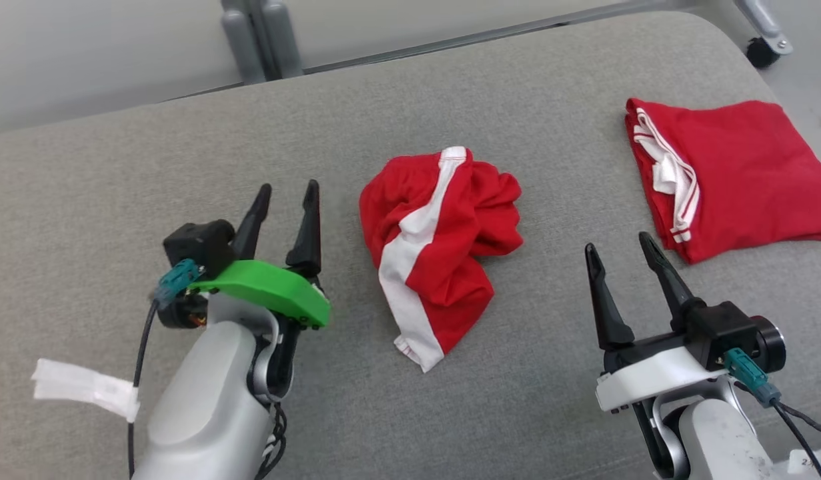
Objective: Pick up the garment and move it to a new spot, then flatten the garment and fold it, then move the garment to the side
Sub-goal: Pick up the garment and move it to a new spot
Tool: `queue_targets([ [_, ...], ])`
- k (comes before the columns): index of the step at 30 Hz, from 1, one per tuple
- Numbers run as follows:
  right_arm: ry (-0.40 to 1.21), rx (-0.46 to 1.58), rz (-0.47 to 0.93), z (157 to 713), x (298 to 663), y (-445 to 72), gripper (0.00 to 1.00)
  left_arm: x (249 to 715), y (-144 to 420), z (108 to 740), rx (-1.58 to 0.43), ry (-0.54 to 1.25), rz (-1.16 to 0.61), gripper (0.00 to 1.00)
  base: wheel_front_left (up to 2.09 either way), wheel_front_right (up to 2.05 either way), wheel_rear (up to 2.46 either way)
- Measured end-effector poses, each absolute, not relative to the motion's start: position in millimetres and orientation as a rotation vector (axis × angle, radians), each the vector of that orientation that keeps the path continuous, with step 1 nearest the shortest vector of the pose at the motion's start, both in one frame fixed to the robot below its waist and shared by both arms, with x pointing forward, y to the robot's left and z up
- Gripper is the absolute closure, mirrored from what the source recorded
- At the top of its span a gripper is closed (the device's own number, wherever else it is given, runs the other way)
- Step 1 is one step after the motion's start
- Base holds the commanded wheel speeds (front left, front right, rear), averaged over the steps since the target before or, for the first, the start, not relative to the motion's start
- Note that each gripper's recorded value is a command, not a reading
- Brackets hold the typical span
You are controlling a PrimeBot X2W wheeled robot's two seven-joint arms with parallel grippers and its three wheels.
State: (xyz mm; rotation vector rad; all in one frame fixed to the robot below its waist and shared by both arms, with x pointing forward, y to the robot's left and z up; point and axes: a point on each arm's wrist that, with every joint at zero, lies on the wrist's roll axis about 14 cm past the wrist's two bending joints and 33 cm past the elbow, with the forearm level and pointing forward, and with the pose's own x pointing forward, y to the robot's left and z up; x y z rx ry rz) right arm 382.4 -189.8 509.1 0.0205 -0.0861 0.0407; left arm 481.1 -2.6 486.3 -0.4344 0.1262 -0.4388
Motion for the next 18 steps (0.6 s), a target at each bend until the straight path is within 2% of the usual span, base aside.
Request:
queue_targets([
  [11,-0.112,0.025,0.096,516,392,-171,0.00,439,117,518,-0.292,-0.085,-0.196,0.00,0.00,0.00,0.00],
  [18,-0.110,0.031,0.097,516,388,-170,0.00,404,164,504,-0.181,-0.066,-0.092,0.00,0.00,0.00,0.00],
])
